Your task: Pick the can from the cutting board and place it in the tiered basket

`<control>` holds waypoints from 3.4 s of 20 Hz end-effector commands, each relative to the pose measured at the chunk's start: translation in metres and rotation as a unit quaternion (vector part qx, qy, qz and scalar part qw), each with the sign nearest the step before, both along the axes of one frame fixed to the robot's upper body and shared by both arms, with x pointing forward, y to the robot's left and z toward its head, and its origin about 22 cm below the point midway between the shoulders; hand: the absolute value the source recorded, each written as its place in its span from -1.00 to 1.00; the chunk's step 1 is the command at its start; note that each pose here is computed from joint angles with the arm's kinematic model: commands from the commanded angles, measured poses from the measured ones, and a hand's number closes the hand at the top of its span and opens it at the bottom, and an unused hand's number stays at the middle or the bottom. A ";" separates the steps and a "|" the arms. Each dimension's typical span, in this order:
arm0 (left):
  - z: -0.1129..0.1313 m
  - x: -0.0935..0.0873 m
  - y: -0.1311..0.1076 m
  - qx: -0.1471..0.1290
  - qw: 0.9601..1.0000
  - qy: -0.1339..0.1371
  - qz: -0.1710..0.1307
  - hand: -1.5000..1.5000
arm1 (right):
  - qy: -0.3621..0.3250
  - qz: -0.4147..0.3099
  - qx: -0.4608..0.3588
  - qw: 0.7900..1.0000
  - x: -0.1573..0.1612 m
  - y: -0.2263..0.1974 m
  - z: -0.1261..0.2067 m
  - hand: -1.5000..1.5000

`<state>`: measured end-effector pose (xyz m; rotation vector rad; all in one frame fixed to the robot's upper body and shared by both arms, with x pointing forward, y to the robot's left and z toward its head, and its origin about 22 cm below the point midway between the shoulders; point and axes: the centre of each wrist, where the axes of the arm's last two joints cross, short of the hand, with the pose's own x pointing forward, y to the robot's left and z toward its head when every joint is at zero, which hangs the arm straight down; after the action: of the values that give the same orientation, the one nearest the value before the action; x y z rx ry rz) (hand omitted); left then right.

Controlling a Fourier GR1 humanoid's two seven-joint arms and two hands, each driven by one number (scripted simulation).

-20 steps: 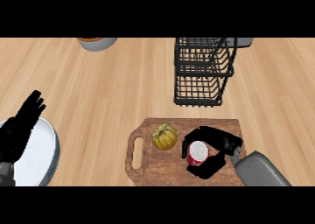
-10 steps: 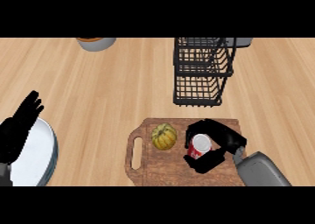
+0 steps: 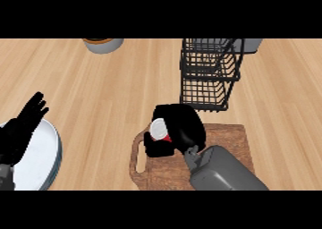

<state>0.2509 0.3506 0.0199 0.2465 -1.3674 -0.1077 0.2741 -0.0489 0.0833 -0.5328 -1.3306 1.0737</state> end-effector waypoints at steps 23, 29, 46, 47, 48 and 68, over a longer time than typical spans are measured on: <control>-0.027 -0.015 -0.005 0.000 0.997 0.075 -0.002 0.00 | -0.289 -0.269 -0.002 0.918 0.024 0.090 0.142 1.00; -0.041 -0.020 -0.008 -0.002 0.998 0.069 0.011 0.00 | -0.306 -0.269 -0.015 0.913 0.070 0.079 0.142 1.00; -0.021 -0.017 -0.003 -0.001 0.998 0.067 0.005 0.00 | -0.341 -0.250 -0.148 0.894 0.161 -0.005 0.139 1.00; -0.023 -0.018 0.001 0.004 0.998 0.068 0.012 0.00 | -0.338 -0.244 -0.171 0.893 0.163 -0.005 0.144 1.00; -0.021 -0.017 0.003 0.004 0.998 0.065 0.014 0.00 | -0.335 -0.236 -0.185 0.893 0.166 -0.012 0.159 1.00; -0.027 -0.019 0.002 0.001 0.998 0.068 0.016 0.00 | -0.234 -0.166 -0.304 0.909 0.197 -0.044 0.156 1.00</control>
<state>0.2517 0.3426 0.0214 0.2483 -1.3774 -0.1198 0.4643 -0.0784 0.2604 -1.5811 -1.3244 1.1021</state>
